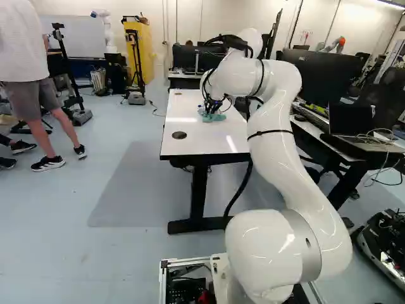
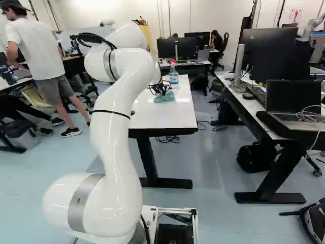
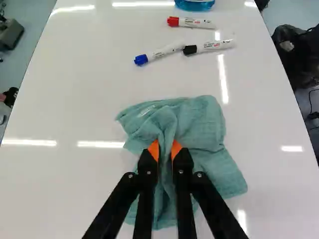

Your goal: Clean the table with the green towel

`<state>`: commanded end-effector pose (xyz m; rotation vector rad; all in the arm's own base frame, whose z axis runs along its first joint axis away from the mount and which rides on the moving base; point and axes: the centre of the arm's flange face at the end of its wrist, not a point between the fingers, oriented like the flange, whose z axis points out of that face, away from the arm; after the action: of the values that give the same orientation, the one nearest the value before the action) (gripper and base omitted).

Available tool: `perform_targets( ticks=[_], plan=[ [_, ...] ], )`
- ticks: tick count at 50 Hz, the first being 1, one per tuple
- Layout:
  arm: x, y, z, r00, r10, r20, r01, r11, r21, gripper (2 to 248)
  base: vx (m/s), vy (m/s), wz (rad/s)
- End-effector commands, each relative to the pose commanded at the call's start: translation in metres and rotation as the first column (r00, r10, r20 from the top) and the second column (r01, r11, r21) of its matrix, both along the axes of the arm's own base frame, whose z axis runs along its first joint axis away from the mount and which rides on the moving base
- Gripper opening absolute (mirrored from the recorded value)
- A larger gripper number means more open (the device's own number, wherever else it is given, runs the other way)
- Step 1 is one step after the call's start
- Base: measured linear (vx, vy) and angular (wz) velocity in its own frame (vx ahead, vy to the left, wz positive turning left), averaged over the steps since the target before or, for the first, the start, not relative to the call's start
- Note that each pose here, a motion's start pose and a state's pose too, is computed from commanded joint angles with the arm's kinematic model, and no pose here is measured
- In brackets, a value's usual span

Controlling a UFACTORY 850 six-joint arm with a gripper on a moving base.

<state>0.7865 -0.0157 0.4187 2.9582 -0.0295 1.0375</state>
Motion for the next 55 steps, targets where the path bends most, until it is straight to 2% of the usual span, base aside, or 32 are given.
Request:
perform_targets(
  ticks=[12,26,43,55],
  plan=[
    [-0.010,0.018,0.002,1.000,0.023,-0.013,-0.023,1.000,0.000,48,0.000,0.000,0.000],
    [-0.031,0.028,0.005,0.999,0.036,-0.041,-0.036,0.999,0.001,48,0.000,0.000,0.000],
    [-0.060,0.027,0.009,0.997,0.036,-0.074,-0.036,0.999,0.001,48,0.000,0.000,0.000],
    [-0.076,0.016,0.011,0.996,0.020,-0.090,-0.020,1.000,0.002,48,0.000,0.000,0.000]
  ],
)
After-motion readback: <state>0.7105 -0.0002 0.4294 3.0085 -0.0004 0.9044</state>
